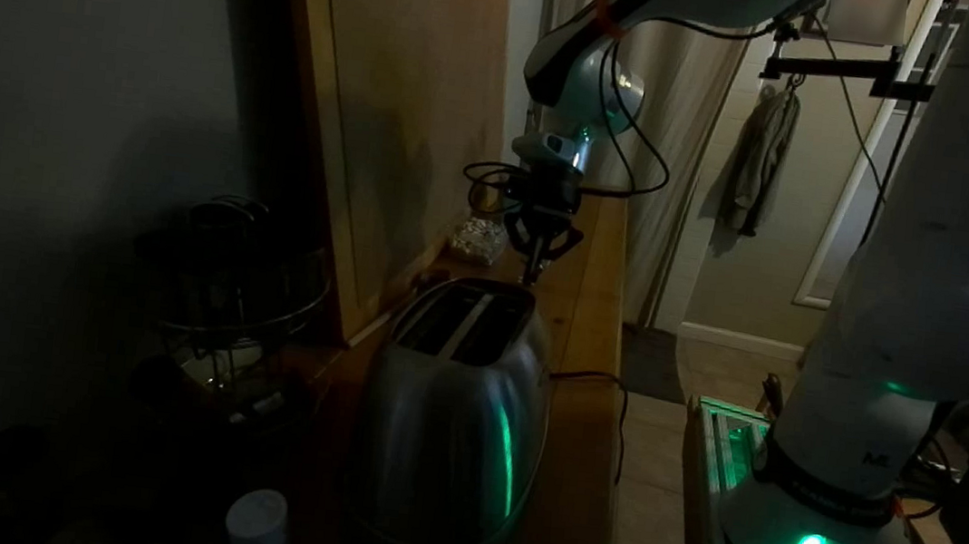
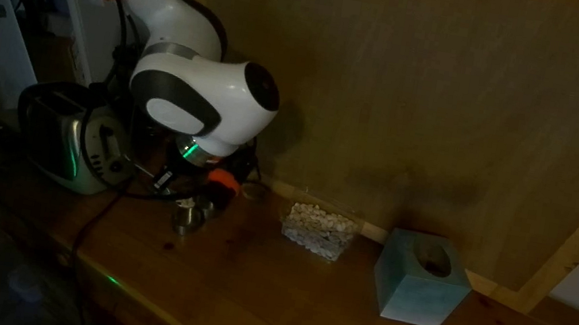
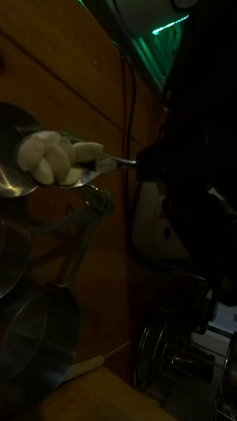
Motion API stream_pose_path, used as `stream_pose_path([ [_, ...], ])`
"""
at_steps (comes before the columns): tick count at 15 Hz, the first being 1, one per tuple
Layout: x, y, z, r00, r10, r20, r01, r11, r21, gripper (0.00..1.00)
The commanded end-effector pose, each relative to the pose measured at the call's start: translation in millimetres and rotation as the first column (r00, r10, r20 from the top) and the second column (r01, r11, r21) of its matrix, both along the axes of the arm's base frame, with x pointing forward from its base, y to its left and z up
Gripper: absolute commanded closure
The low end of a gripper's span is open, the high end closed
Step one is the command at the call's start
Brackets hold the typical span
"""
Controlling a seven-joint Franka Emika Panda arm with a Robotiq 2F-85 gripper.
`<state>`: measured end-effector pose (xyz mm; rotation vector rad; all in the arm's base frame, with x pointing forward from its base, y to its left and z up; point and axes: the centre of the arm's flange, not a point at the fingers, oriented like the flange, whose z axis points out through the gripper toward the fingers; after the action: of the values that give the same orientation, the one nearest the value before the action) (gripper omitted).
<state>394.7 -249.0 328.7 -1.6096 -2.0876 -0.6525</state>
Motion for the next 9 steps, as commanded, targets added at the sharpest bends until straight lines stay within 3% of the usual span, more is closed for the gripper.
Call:
stream_pose_path([
  [1, 7.7, -9.1, -4.1, 1.0, 0.014, 0.007, -0.014, 0.998, 0.066, 0.98],
  [9, 10.0, -18.6, -12.5, 1.0, 0.011, -0.023, -0.008, 0.993, 0.12, 0.98],
])
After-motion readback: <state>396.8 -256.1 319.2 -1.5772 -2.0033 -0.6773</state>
